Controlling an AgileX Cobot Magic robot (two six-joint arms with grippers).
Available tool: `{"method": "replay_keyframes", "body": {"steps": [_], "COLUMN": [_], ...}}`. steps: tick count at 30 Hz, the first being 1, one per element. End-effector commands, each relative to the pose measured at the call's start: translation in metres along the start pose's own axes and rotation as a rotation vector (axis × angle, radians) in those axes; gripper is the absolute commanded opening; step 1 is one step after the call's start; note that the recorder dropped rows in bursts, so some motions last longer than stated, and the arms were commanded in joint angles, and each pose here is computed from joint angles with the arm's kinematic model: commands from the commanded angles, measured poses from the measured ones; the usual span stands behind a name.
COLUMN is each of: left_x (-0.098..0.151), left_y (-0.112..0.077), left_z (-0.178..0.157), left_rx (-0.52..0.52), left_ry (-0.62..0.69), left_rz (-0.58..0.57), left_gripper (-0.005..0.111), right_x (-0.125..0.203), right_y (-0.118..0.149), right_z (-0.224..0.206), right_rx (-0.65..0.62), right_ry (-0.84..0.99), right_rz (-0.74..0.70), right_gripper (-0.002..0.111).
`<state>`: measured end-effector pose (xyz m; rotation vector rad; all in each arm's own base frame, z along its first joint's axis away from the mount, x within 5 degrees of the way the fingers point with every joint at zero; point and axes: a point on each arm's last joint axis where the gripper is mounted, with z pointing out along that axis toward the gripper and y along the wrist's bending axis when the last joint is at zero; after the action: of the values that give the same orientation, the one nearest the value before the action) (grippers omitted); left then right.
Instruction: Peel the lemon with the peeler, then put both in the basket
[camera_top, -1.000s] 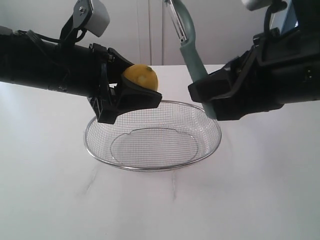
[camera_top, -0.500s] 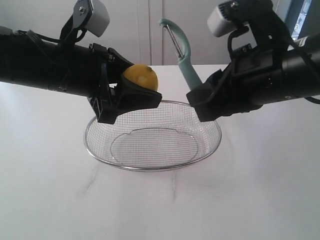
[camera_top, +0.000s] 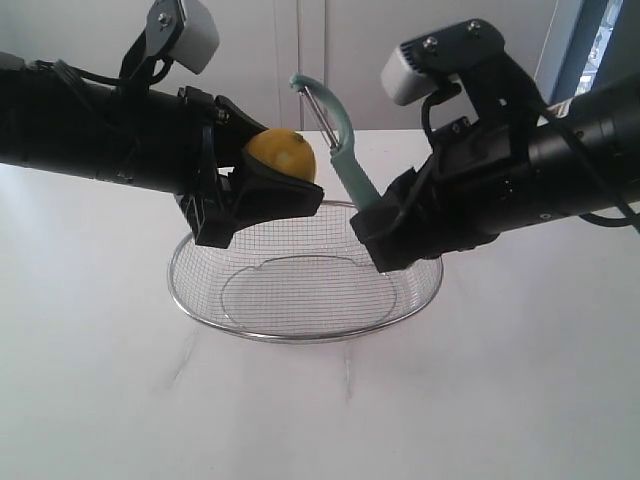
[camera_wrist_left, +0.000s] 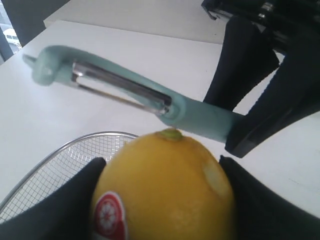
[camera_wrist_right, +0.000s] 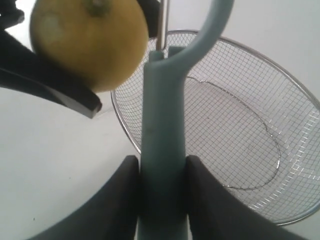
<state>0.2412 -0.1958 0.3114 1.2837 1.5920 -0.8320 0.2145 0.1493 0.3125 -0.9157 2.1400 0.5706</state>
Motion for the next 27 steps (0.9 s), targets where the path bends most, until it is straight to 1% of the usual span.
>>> {"method": "replay_keyframes", "body": {"steps": [1,8,13,19,27], "left_x": [-0.006,-0.007,-0.010,-0.019,-0.019], "left_y": [-0.003,-0.002,-0.002,-0.006,-0.006], "left_z": [-0.001,-0.002,-0.002,-0.012,-0.012], "left_rx": [0.020,0.011,0.007,-0.022,-0.022], "left_ry": [-0.029,-0.030,-0.059,-0.083,-0.083], "left_rz": [-0.005,0.003,-0.023,0.004,0.004], "left_gripper": [0.000,0.000,0.000,0.000,0.000], "right_x": [0.004,0.005,0.005,0.006,0.006], "right_y": [0.000,0.001,0.001,0.002,0.003], "right_z": [0.004,0.004,0.004,0.003,0.005], "right_rx": [-0.014,-0.020,-0.025,-0.033,-0.050], "right_ry": [0.023,0.032,0.038,0.045,0.047], "right_rz": [0.016,0.028,0.033,0.035,0.054], "right_gripper": [0.000,0.000,0.000,0.000,0.000]}}
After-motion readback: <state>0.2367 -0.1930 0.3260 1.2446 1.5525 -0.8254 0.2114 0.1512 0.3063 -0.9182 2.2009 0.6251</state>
